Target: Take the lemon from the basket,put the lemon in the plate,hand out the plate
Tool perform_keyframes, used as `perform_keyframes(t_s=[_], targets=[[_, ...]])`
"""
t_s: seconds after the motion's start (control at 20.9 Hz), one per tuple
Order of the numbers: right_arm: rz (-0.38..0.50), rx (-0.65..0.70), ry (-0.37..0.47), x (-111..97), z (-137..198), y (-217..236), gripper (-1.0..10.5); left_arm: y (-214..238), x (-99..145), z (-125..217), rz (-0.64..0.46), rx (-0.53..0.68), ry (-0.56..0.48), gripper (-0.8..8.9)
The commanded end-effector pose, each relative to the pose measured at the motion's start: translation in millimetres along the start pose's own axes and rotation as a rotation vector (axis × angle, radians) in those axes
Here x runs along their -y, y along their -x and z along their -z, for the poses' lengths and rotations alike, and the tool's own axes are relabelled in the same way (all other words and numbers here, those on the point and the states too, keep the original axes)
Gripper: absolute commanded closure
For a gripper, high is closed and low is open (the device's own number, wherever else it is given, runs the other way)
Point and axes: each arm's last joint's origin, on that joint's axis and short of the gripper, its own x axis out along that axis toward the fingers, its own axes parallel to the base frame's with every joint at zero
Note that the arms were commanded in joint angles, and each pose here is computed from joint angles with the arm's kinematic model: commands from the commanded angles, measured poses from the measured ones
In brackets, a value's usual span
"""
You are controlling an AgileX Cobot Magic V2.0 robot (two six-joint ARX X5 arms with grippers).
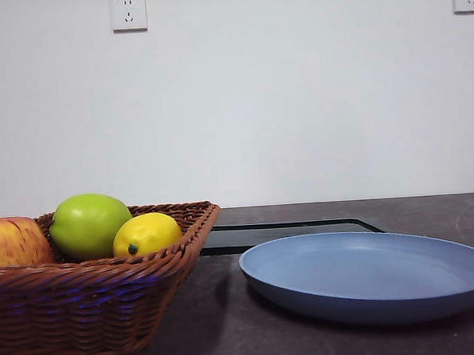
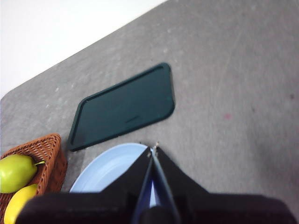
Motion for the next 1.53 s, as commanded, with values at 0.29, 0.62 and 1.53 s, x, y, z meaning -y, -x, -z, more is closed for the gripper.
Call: perform_keyframes(t_s=[0.29,0.62,1.53], targets=[[0.016,-0.134,0.152,-15,-35,-15,9.4,-19,13,-37,0.117,-0.150,-0.061,8.06],[-0.104,-0.525,0.135,-11,-33,-71,9.0,-43,26,-53,0.175,-0.379,-0.106,8.06],[-0.008,-0.860,0.069,16,24,-171,8.1,-56,52,-43,0.245,-0.468,-0.182,8.06]])
